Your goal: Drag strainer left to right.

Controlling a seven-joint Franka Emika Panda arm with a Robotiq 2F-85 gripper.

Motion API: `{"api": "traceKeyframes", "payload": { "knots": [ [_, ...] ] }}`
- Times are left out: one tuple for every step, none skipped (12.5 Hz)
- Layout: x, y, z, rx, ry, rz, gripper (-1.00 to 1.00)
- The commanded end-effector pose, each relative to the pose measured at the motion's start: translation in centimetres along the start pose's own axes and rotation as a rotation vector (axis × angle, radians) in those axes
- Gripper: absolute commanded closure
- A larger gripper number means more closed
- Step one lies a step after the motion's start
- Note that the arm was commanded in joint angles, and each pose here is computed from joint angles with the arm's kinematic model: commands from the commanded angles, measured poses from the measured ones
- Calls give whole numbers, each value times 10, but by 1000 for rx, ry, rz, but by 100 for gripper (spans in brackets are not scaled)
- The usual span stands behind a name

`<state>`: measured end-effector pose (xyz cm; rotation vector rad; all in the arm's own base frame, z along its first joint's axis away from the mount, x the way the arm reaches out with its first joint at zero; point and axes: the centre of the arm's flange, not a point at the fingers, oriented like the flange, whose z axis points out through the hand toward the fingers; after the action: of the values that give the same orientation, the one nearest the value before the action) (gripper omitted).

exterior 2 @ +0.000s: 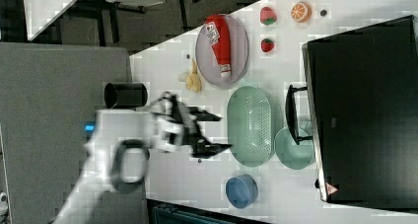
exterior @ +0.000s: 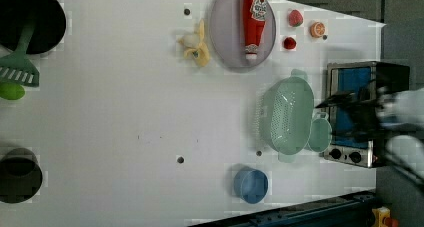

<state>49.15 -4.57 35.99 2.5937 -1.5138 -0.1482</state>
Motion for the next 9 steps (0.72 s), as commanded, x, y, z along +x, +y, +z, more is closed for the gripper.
{"api": "traceKeyframes", "payload": {
  "knots": [
    [-8,14,-114,76,-25,-78,-100],
    [-14,23,-140,90,-47,-73,-100],
    [-17,30,-167,107,-34,-85,-100],
    [-21,39,-190,108,-23,-125,-100],
    [-26,48,-206,95,-25,-168,-100],
    [-30,54,-218,86,-31,-185,-100],
    [-31,57,-225,87,-30,-187,-100],
    [-31,58,-226,88,-29,-186,-100],
    [-31,57,-226,89,-28,-186,-100]
  ]
}}
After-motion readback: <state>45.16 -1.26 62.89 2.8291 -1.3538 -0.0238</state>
